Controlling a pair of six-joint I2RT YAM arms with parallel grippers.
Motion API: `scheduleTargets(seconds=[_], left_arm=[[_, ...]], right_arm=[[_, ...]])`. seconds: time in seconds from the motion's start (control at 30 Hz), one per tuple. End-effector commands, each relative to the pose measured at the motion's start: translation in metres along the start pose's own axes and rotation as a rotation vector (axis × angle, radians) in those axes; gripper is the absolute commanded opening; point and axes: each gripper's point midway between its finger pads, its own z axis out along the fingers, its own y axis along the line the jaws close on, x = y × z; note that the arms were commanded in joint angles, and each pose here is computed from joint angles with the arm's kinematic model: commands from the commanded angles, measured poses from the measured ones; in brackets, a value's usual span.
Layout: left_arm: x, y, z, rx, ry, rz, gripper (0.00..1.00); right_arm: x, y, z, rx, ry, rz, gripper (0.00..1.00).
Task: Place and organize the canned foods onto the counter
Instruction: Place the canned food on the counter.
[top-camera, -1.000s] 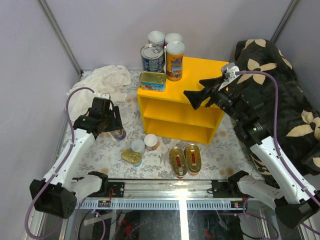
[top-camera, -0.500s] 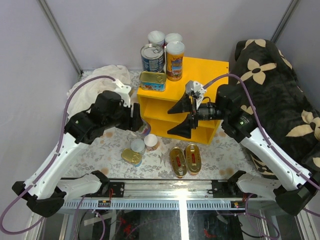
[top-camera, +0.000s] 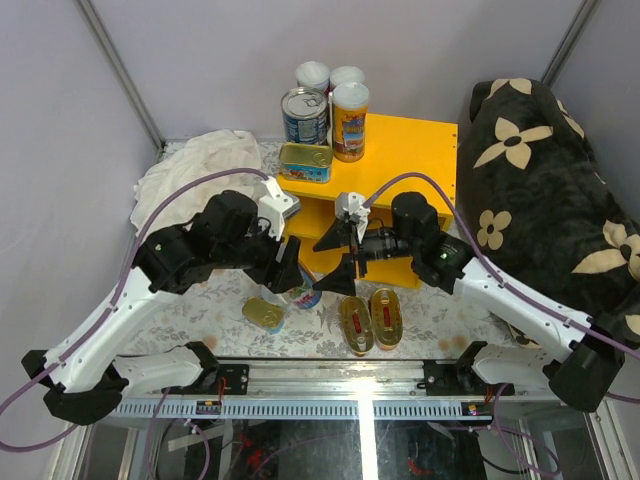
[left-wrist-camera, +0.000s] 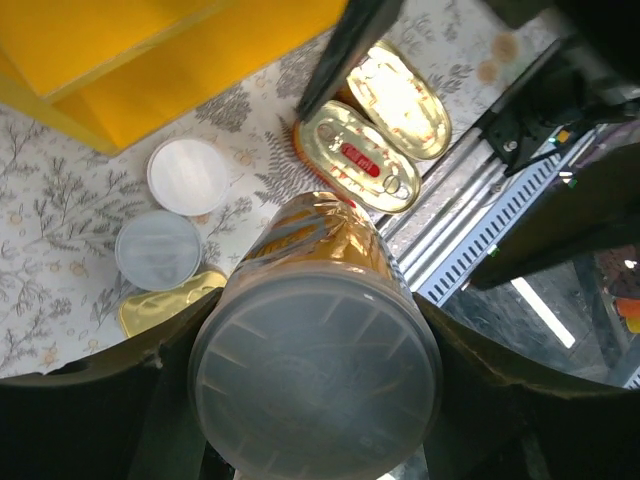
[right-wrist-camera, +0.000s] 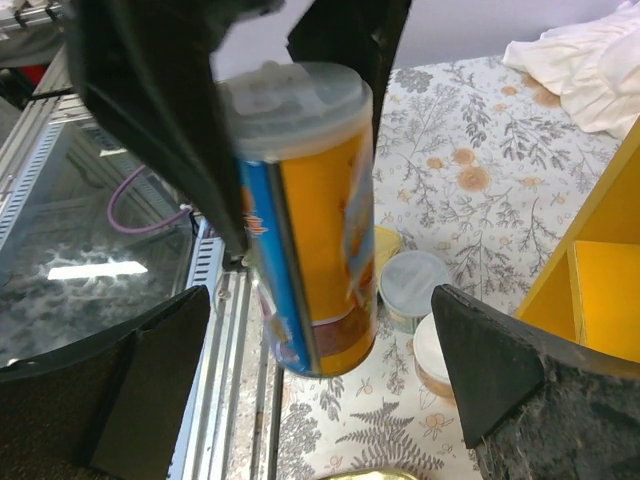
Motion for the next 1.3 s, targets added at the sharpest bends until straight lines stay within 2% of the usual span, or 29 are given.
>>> scheduleTargets(seconds=[0.0, 0.23, 0.43, 0.53, 0.7, 0.8, 0.87, 0.93, 0.97, 1.0, 1.03, 1.1, 1.13, 1.27], left_arm=[[-0.048, -0.037, -0.036, 0.142, -0.194, 0.111, 0.0], [-0.059, -0.046, -0.042, 0.172, -0.206, 0.158, 0.0], [-0.057, -0.052, -0.036, 0.207, -0.18, 0.177, 0.0], [-0.057, -0.053, -0.035, 0.211, -0.177, 0.183, 0.0], [-0.06, -0.055, -0.041, 0.214, -0.198, 0.198, 0.0], [-0.062, -0.053, -0.042, 0.2, -0.204, 0.201, 0.0], [-0.063, -0.051, -0.042, 0.185, -0.211, 0.203, 0.0], [-0.066, -0.049, -0.044, 0.17, -0.223, 0.203, 0.01], [-0.067, -0.048, -0.045, 0.163, -0.229, 0.206, 0.07], [-0.069, -0.047, -0.047, 0.155, -0.238, 0.207, 0.27], [-0.072, -0.045, -0.048, 0.142, -0.249, 0.204, 0.56], [-0.076, -0.042, -0.051, 0.118, -0.274, 0.205, 0.88], [-0.078, -0.04, -0.052, 0.104, -0.288, 0.202, 0.99], [-0.088, -0.033, -0.058, 0.055, -0.342, 0.19, 1.0]], right_arm=[[-0.02, -0.006, 0.012, 0.055, -0.081, -0.11, 1.0], [-0.016, 0.017, 0.031, -0.021, -0.097, -0.133, 1.0], [-0.019, 0.017, 0.043, -0.042, -0.113, -0.13, 1.0], [-0.018, 0.018, 0.048, -0.056, -0.104, -0.122, 0.96], [-0.014, 0.018, 0.05, -0.058, -0.083, -0.105, 0.78], [-0.01, 0.018, 0.049, -0.054, -0.064, -0.091, 0.62], [-0.007, 0.018, 0.048, -0.055, -0.045, -0.082, 0.45], [-0.003, 0.016, 0.048, -0.044, -0.02, -0.07, 0.22], [-0.001, 0.015, 0.048, -0.036, -0.006, -0.065, 0.09], [-0.001, 0.013, 0.047, -0.027, 0.002, -0.063, 0.01], [0.0, 0.011, 0.047, -0.009, 0.015, -0.052, 0.0], [-0.003, 0.012, 0.045, -0.008, 0.008, -0.048, 0.0], [-0.006, 0.015, 0.044, -0.018, -0.005, -0.052, 0.0], [-0.012, 0.025, 0.037, -0.037, -0.068, -0.079, 0.0]])
